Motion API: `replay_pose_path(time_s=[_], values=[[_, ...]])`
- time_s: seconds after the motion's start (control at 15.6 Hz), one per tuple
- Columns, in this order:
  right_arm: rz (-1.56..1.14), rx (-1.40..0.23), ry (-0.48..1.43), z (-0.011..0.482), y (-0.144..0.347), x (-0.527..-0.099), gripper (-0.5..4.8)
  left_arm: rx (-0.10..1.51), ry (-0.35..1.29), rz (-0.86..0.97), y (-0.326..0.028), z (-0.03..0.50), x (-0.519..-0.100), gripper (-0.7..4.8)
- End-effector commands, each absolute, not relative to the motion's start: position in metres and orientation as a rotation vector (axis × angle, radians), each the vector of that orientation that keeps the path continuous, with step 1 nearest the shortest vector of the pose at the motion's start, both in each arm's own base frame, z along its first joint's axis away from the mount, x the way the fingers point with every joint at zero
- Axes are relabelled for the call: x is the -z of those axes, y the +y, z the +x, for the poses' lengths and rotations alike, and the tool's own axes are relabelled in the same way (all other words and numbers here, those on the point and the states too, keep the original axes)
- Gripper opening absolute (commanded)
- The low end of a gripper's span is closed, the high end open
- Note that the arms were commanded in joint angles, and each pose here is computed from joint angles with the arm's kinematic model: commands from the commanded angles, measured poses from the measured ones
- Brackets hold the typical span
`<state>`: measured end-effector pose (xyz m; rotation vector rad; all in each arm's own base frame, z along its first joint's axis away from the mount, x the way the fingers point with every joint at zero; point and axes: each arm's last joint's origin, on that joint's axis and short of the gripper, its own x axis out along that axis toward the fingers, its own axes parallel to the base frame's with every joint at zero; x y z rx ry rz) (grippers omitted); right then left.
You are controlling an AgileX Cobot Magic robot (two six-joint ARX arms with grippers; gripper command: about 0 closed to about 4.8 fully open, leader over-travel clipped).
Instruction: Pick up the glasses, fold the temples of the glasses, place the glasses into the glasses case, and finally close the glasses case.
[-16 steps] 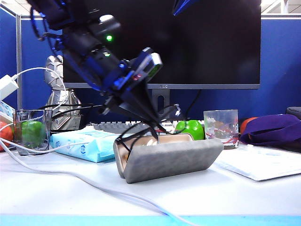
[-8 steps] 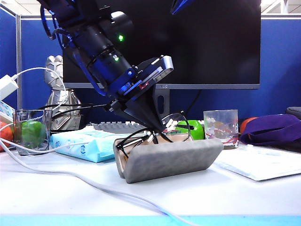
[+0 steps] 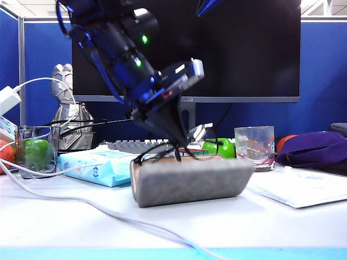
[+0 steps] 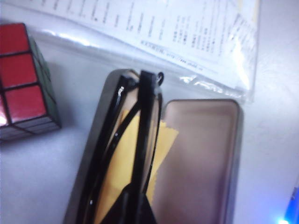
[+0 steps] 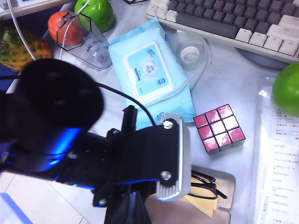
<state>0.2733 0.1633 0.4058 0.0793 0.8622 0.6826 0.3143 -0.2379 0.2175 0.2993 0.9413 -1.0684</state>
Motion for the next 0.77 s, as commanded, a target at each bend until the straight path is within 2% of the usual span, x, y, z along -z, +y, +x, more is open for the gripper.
replay_pose_path(time_s=[0.06, 0.51, 0.77], values=[[0.077, -0.693, 0.85, 0.271, 0.163, -0.409, -0.04, 1.101, 0.955, 0.355, -0.242, 0.315, -0.215, -0.06], [0.086, -0.718, 0.854, 0.271, 0.163, -0.41, -0.05, 1.162, 0.933, 0.463, -0.257, 0.311, -0.201, -0.06], [0.08, -0.72, 0.849, 0.27, 0.163, -0.41, -0.05, 1.143, 0.937, 0.477, -0.259, 0.314, -0.194, 0.07]])
